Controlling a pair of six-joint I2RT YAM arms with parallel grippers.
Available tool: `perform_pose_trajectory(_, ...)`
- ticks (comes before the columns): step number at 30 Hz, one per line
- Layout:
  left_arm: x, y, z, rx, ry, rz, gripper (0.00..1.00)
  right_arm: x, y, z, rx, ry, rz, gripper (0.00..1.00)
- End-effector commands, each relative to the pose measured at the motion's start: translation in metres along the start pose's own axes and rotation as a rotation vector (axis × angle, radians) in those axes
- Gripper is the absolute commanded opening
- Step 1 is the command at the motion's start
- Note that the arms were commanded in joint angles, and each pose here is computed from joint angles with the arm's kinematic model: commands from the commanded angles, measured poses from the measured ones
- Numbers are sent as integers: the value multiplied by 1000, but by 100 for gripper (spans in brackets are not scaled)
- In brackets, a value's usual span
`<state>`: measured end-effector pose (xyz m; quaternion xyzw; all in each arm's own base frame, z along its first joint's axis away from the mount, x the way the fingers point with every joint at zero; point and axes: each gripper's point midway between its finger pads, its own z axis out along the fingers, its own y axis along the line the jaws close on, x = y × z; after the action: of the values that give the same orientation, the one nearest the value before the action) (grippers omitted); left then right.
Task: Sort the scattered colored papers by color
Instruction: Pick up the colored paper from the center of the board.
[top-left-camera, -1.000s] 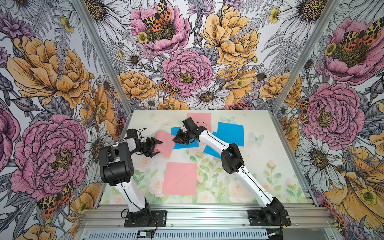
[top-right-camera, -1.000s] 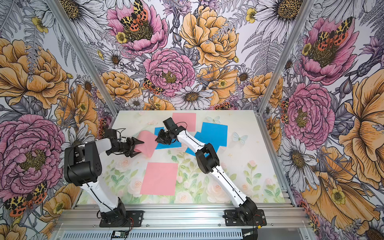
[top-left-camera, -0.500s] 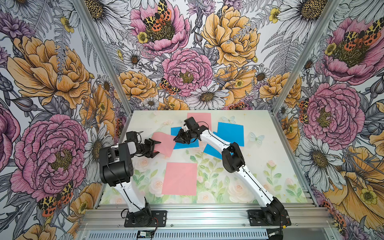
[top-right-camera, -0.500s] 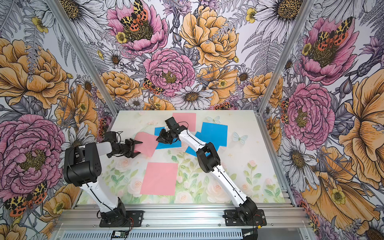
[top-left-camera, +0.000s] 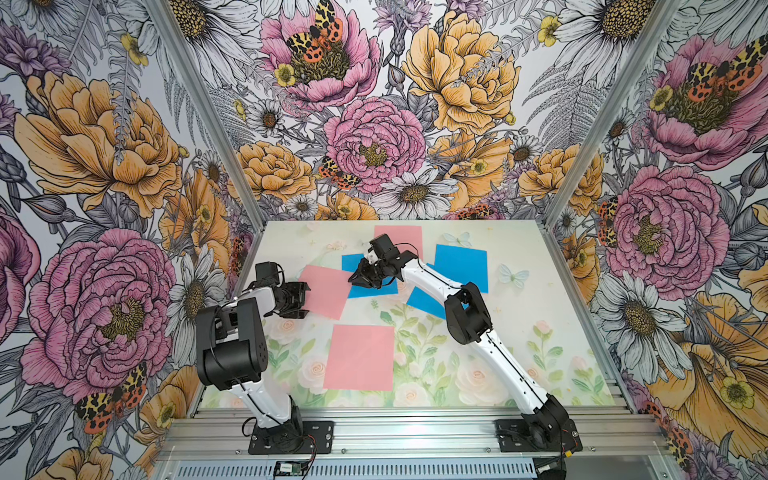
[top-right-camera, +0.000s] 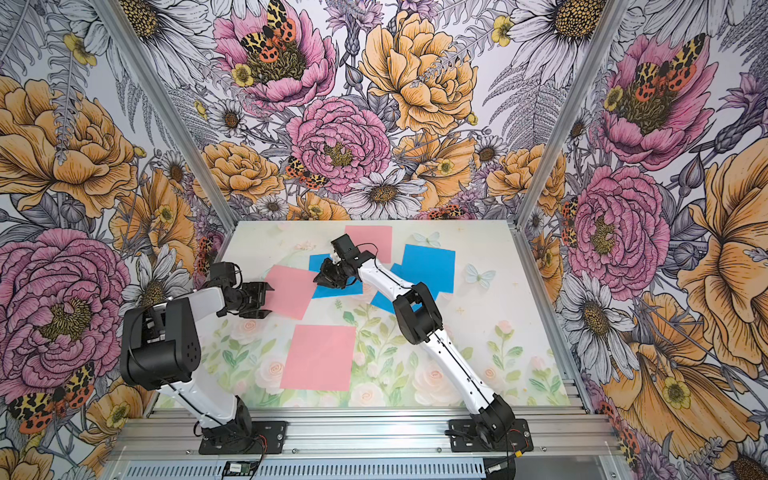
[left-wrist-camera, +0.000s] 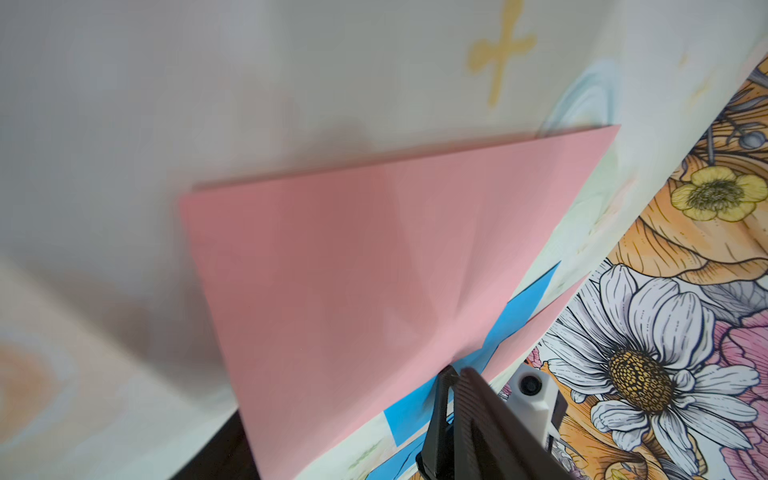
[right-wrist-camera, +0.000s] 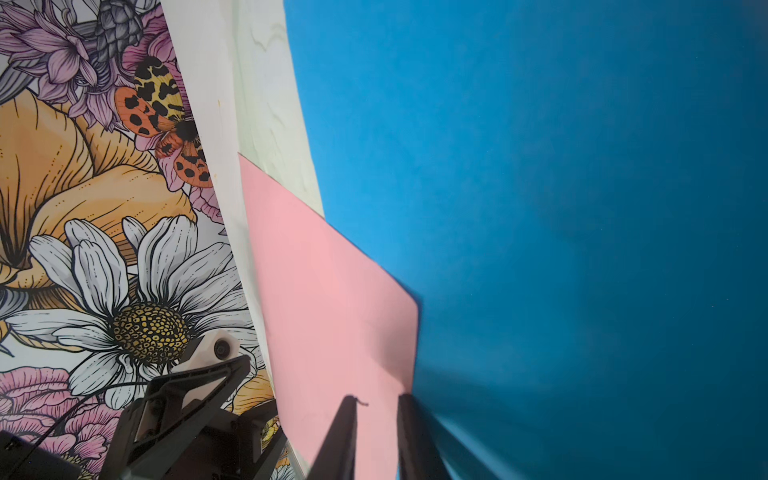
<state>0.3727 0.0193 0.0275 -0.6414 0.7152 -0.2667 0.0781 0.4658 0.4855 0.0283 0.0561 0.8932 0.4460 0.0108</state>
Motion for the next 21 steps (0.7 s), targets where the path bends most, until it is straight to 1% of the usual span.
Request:
perform_pose_trajectory(1,-12,22,21,-133,-76,41,68,4,-38,7,109,15,72,21)
perform_pose_trajectory(3,-10,23,34,-170,-50,78,65,2,-34,6,99,6,68,21)
perform_pose_trajectory(6,-8,18,42,-187,-38,130,55,1,-34,6,98,7,67,21)
perform_pose_trajectory(8,-8,12,42,-187,-43,166,51,3,-33,6,96,14,64,21)
perform_pose_trajectory(10,-7,7,40,-188,-54,204,43,3,-34,6,98,14,63,21)
perform_pose_trajectory(13,-6,-3,38,-180,-71,269,37,3,-34,6,97,13,64,21)
perform_pose_trajectory(15,-5,-8,35,-174,-85,310,31,3,-34,6,97,15,63,21)
perform_pose_trajectory(18,-1,-16,30,-167,-109,364,19,4,-33,6,94,18,62,21)
perform_pose_trajectory(20,1,-19,28,-164,-117,386,7,4,-33,6,94,19,61,21)
perform_pose_trajectory(21,2,-20,28,-162,-116,391,3,4,-32,6,92,19,60,21)
